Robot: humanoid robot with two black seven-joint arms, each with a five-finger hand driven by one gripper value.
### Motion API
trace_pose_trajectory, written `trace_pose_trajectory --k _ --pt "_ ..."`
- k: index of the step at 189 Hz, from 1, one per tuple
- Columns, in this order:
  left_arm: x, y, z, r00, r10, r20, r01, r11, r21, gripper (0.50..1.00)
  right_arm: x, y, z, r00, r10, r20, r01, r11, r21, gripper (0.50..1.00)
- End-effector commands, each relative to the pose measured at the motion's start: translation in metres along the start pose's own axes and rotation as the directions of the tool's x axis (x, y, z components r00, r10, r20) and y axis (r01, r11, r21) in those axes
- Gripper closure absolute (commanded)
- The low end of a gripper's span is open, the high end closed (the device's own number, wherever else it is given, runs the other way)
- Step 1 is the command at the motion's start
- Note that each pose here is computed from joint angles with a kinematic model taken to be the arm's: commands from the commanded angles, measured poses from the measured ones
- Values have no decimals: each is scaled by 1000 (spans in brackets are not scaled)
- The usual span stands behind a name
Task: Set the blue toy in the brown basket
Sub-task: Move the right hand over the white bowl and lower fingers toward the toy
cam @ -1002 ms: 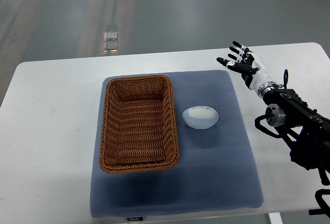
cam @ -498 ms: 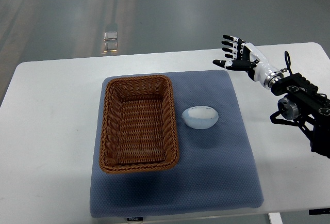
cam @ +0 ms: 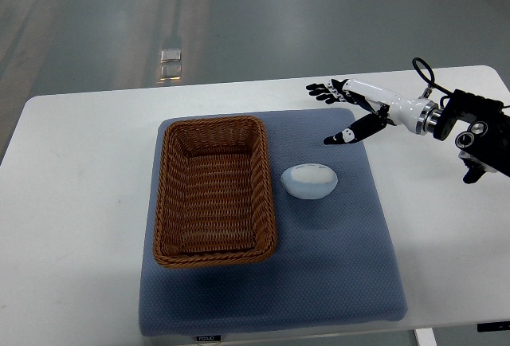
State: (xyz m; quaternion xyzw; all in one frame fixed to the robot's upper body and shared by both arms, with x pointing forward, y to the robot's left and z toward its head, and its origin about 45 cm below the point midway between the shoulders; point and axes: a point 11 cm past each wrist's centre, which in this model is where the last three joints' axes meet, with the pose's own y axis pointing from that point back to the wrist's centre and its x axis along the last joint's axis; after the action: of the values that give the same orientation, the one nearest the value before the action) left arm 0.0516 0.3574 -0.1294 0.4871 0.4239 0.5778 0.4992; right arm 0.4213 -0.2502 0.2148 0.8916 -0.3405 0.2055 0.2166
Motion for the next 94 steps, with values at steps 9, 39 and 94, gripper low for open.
trace_pose_trajectory --k 9,39,94 --pt "0 0 0 1000 -1 0 1 1000 0 500 -6 5 -7 994 -91 -61 91 996 -3 589" --pt "-1 0 0 1000 -3 0 3 1000 0 500 -22 9 -1 974 -183 -137 179 983 -40 591" --pt "-2 0 0 1000 -4 3 4 1000 2 500 -42 7 8 946 -253 -202 241 967 -84 591"
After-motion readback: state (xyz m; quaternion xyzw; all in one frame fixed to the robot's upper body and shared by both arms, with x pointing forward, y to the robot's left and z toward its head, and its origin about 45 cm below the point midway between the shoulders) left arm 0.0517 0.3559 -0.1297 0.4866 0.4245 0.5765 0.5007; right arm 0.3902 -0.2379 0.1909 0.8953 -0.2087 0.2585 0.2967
